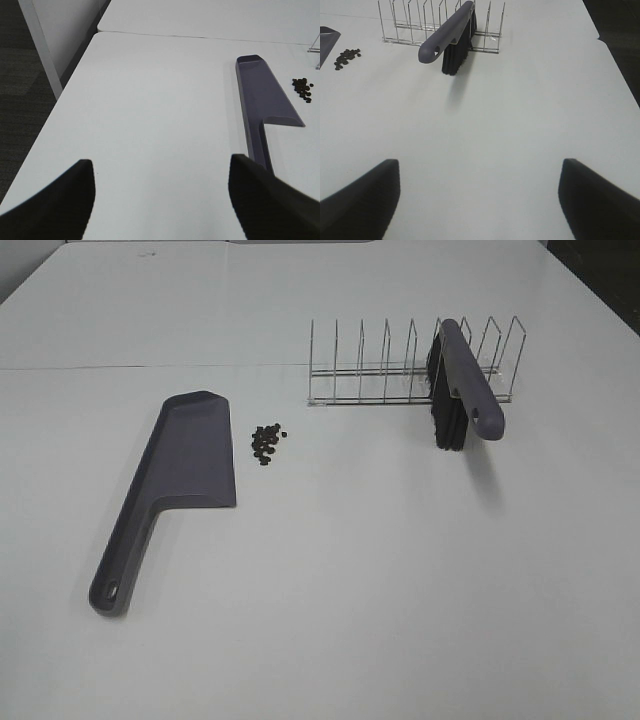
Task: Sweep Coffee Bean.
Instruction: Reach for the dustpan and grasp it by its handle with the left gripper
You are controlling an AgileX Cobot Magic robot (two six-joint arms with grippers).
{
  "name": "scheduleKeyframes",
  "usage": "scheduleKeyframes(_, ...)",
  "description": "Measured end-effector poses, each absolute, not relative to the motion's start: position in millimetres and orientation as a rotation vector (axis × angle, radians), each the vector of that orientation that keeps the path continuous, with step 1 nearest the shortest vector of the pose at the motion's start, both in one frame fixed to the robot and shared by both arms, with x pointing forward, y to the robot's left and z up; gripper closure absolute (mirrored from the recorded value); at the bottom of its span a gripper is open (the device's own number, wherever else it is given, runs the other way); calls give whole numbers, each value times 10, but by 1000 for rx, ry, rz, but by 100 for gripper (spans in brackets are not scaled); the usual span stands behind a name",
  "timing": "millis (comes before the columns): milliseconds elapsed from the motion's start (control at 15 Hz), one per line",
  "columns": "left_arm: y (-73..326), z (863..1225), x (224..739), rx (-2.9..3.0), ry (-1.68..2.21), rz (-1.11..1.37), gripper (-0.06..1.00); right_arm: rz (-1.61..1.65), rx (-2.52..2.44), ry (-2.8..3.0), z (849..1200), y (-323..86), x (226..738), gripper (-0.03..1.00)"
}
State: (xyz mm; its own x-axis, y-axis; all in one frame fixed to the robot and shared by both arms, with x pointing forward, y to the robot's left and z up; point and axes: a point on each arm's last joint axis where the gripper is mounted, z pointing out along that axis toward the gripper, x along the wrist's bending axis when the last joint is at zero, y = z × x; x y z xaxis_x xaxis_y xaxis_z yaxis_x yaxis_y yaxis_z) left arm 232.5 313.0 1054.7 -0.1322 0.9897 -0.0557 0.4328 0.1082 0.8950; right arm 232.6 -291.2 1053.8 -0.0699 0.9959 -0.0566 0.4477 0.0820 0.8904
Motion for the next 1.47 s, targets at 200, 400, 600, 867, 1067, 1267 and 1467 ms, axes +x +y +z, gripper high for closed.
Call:
scheduleKeyframes(200, 3130, 10547, 2325, 1410, 1668, 980, 24, 938, 1459, 1621, 10538, -2912, 2326, 21)
scheduleKeyframes(400, 3130, 10547, 2325, 1410, 1668, 980, 24, 938, 1459, 1621, 10538, -2912, 2326, 21)
scheduleKeyframes(600, 3130, 10547, 2325, 1410, 1668, 980, 24, 938, 1459, 1621, 10538, -2912, 2326, 21)
scheduleKeyframes(867, 3130, 10547, 2325, 1410, 1668, 980, 24, 938, 1459, 1621, 10538, -2912, 2326, 21)
scheduleKeyframes(1067, 3130, 10547, 2325, 1410, 1668, 980, 24, 938, 1459, 1621, 10538, -2912, 2326, 21)
scheduleKeyframes(1267, 3130, 10547, 2325, 1410, 1668, 980, 24, 938, 1459, 1621, 10538, -2912, 2326, 21)
scheduleKeyframes(1467, 3130, 10547, 2325, 1410, 1668, 980, 24, 938, 1459, 1621, 10538, -2912, 2326, 21)
